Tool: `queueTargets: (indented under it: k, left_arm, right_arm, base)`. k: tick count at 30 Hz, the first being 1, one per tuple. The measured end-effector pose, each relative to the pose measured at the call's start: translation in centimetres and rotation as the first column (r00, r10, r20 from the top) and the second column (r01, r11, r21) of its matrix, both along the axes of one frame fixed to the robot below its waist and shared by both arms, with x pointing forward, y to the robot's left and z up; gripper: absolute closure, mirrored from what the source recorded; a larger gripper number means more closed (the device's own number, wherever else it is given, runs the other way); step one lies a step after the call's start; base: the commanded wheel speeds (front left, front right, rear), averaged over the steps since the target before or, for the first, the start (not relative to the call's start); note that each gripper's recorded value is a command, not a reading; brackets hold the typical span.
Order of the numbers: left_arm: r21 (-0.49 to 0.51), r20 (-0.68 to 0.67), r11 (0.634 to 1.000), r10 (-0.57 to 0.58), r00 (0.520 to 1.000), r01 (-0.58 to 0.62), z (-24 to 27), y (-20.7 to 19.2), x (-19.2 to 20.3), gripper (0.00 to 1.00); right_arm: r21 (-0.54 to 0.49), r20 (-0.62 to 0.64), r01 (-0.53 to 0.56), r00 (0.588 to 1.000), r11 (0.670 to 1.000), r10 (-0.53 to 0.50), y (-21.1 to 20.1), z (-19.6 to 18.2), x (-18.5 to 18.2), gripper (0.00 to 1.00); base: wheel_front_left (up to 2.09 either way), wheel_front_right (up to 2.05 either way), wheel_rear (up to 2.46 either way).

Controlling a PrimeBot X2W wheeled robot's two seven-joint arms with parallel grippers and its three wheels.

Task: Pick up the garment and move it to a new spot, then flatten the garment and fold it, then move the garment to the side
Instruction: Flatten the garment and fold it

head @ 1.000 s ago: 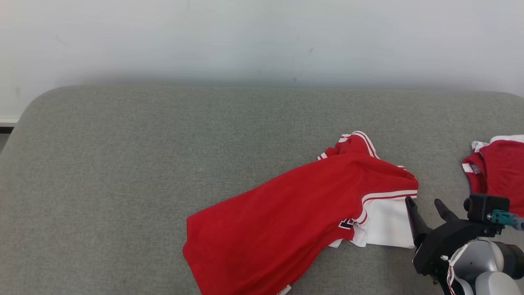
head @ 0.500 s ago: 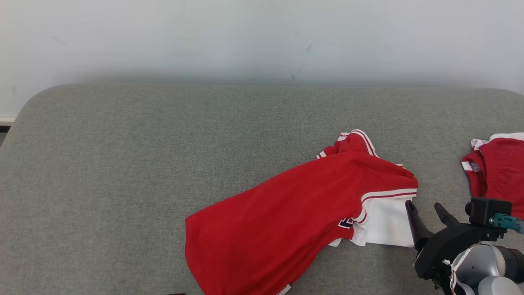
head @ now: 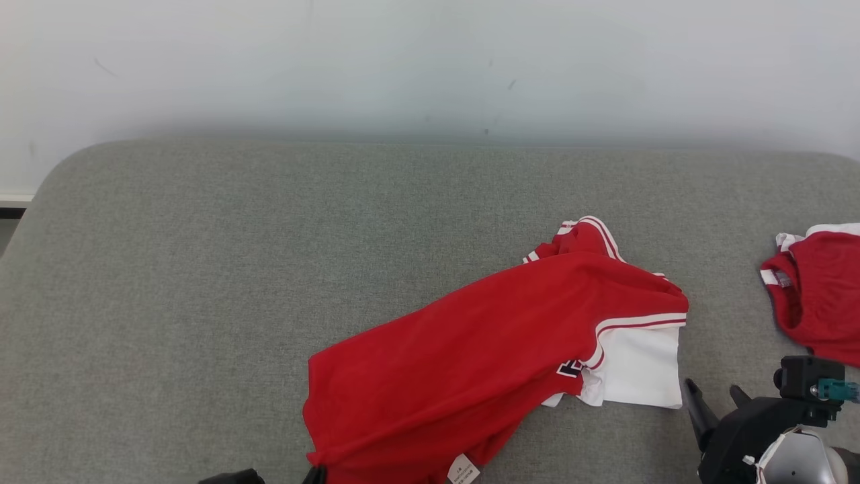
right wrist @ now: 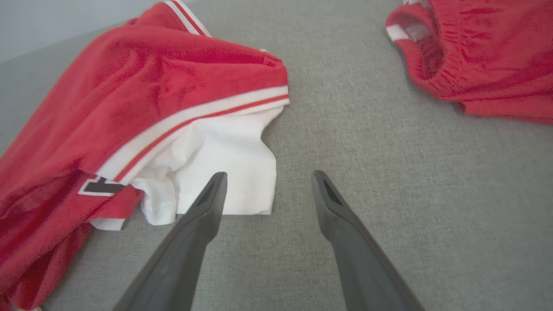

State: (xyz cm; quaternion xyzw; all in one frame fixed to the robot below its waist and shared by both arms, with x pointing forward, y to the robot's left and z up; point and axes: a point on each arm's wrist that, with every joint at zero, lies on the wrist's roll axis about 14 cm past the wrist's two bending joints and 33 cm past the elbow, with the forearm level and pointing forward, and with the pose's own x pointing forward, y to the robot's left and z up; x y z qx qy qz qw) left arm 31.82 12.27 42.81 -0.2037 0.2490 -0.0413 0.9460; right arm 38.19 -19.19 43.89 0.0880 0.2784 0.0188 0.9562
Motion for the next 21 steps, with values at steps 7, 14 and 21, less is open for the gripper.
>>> queueTargets:
  k: [7, 14, 21]
  left_arm:
    - [-0.028, -0.041, 0.999, -0.039, 0.998, 0.038, -0.7, -1.5, -0.4, 1.00]
    - [-0.022, -0.054, 0.999, -0.035, 0.998, 0.034, -1.1, -1.3, -0.3, 1.00]
    - [-0.019, -0.051, 1.000, -0.010, 0.999, 0.009, -1.0, -0.7, -0.3, 1.00]
  right_arm:
    - [-0.026, -0.139, 0.027, 0.990, 0.999, -0.031, -1.3, -3.3, -0.9, 0.00]
    - [-0.014, -0.175, -0.002, 0.985, 1.000, 0.000, -0.1, -4.2, 0.4, 0.00]
    - [-0.013, -0.248, -0.033, 0.968, 0.999, 0.029, 0.8, -5.5, 0.5, 0.80]
  base:
    - [0.00, 0.00, 0.00]
    - [0.00, 0.00, 0.00]
    - [0.00, 0.00, 0.00]
